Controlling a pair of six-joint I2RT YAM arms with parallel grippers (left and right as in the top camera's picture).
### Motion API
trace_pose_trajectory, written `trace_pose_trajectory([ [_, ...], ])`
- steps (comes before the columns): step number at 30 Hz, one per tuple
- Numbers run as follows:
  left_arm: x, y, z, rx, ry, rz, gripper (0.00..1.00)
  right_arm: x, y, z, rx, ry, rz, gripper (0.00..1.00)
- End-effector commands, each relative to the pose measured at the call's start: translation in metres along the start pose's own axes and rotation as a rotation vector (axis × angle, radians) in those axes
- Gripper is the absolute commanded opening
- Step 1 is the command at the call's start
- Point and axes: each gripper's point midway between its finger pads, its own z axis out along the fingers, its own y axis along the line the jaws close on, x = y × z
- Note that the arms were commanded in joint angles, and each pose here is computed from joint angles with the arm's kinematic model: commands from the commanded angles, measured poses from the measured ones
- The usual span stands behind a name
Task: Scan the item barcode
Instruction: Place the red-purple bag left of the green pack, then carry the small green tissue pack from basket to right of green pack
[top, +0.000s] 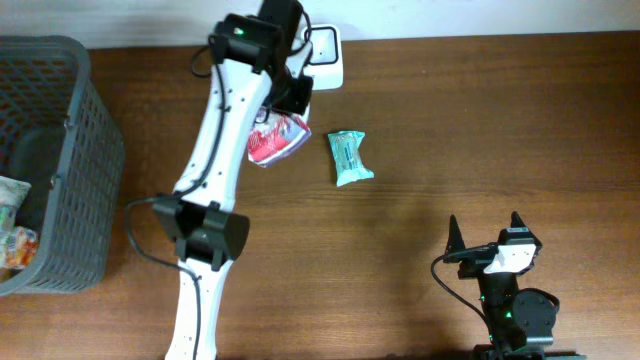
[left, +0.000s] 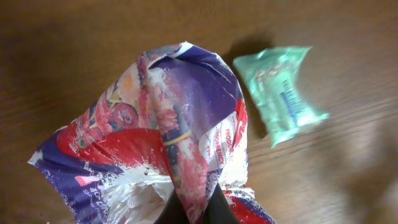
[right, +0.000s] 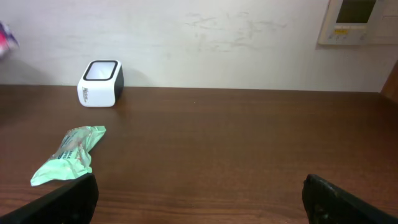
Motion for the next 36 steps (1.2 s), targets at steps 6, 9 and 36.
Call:
trace_pose_trajectory([
  [6,0.020,-0.005,0.077,0.025,0.179,0.047,0.99,0.004,0.000,0.000,0.003,0.005,0.003,0.99],
  [9,0.019,-0.004,0.067,0.024,0.171,0.043,0.97,0.004,0.000,0.000,0.003,0.006,0.003,0.99],
  [36,0.223,0.390,-0.145,-0.460,-0.164,-1.113,0.75,0.004,0.000,0.000,0.003,0.005,0.003,0.99],
])
